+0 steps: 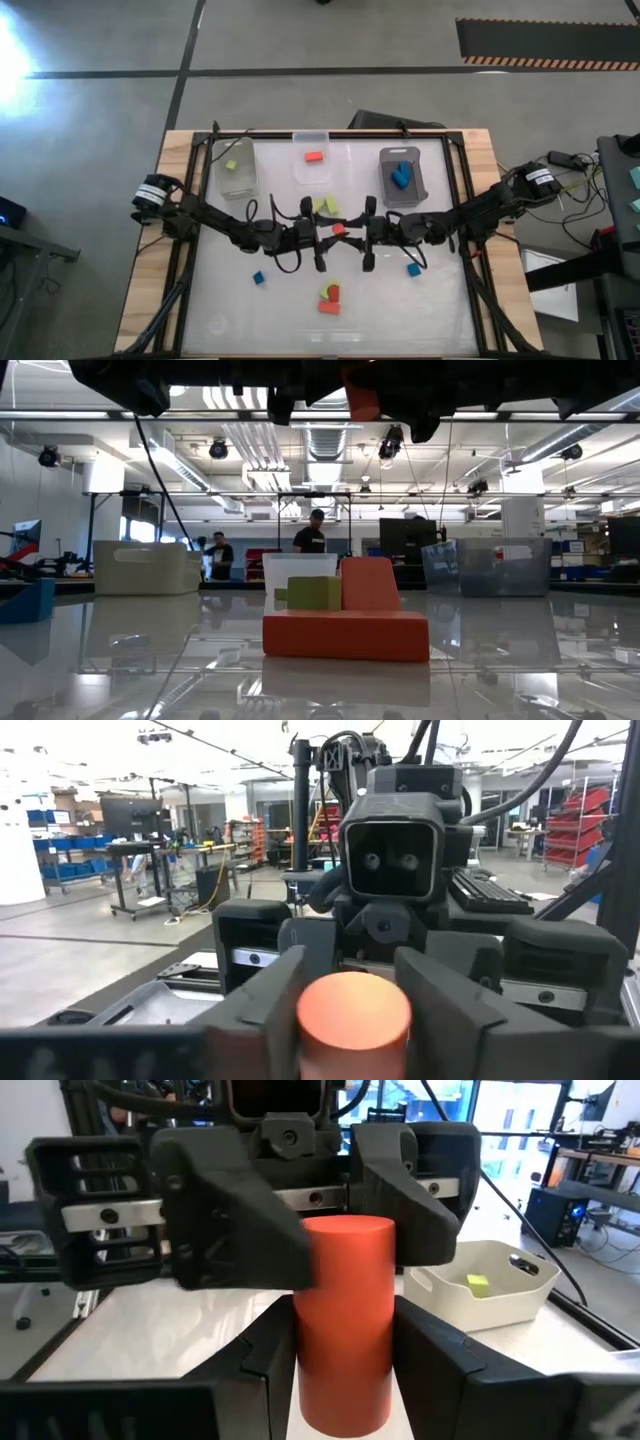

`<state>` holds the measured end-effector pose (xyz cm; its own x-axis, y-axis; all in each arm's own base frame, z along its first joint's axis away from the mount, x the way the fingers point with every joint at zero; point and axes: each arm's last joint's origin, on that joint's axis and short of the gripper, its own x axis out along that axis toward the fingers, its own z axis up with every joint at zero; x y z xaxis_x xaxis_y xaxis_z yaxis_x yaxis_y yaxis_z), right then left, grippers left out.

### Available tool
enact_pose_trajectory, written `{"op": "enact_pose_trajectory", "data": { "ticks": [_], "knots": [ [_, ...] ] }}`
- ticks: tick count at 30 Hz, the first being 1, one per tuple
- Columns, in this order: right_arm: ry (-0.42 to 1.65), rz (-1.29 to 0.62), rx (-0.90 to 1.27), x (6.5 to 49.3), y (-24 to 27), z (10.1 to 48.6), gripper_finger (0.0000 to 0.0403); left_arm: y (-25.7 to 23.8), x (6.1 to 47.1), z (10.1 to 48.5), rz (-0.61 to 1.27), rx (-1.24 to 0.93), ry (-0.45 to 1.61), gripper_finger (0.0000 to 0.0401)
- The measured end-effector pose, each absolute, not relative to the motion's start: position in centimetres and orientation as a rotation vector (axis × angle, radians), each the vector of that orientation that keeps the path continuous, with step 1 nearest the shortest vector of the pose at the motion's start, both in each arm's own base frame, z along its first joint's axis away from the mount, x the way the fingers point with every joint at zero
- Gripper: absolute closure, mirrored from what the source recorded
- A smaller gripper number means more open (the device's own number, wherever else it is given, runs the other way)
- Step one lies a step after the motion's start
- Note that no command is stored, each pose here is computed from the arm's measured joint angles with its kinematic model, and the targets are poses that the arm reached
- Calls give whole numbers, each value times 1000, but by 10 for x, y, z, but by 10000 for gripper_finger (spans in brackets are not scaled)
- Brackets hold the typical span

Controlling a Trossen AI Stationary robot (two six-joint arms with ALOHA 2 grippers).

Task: Sort & place blocks by color
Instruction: Put the orange block into the transparent bin

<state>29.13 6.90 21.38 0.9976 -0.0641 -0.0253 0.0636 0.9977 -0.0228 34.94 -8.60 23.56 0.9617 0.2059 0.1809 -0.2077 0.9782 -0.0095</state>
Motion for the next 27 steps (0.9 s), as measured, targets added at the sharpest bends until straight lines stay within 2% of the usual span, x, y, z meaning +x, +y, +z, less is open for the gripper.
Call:
{"op": "enact_pose_trajectory", "data": {
  "ticks": [2,6,14,20,27],
  "knots": [
    [29,-62,-25,291,69,213,279,-86,349,235,209,10,-178,289],
    [30,-63,-28,291,69,213,274,-86,349,235,209,12,-174,289],
    [32,-80,-29,291,68,213,228,-85,350,235,211,19,-156,289],
    [46,-88,-33,288,67,217,199,-81,347,238,288,32,-107,289],
    [131,-193,-19,272,60,230,176,-72,341,253,340,69,-18,289]
  ]
}}
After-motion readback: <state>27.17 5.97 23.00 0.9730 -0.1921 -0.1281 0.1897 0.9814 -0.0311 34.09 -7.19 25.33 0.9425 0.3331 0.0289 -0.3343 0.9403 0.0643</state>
